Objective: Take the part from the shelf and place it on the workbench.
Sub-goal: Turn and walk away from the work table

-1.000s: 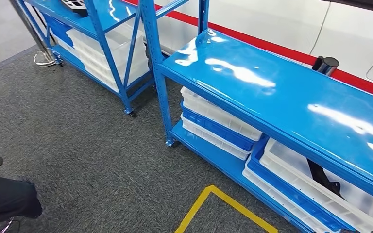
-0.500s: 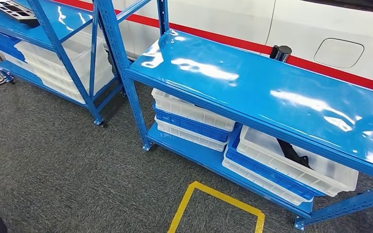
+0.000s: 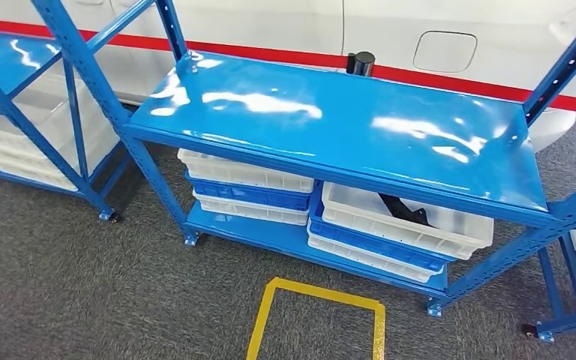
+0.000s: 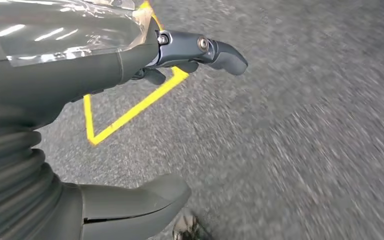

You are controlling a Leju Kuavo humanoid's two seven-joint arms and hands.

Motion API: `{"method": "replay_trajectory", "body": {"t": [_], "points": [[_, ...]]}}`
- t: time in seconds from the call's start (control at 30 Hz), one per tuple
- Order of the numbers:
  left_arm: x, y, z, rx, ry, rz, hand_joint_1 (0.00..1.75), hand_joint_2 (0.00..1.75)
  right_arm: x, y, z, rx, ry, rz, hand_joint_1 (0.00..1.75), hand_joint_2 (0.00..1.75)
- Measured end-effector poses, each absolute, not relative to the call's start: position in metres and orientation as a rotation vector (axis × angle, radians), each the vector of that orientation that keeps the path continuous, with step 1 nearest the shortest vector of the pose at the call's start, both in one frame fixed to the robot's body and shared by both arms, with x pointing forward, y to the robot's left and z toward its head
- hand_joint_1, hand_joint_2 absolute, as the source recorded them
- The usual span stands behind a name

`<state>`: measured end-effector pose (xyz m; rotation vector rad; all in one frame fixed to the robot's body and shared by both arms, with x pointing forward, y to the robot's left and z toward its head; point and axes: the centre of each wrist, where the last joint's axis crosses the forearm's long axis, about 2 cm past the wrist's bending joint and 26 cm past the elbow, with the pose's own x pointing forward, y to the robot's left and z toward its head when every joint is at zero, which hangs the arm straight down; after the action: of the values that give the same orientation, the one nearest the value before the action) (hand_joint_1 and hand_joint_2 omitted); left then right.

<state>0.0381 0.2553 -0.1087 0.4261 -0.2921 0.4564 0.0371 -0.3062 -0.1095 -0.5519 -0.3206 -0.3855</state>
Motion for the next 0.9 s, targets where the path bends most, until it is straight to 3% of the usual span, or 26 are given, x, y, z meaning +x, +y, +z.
{"method": "replay_trajectory", "body": {"t": [0.9], "points": [[0.0365,0.2590,-0.1091,0.431,-0.294,0.442,0.00,1.75,0.0340,-0.3070,-0.1097,-0.568,-0.309,-0.391,0.00,0.00]]}}
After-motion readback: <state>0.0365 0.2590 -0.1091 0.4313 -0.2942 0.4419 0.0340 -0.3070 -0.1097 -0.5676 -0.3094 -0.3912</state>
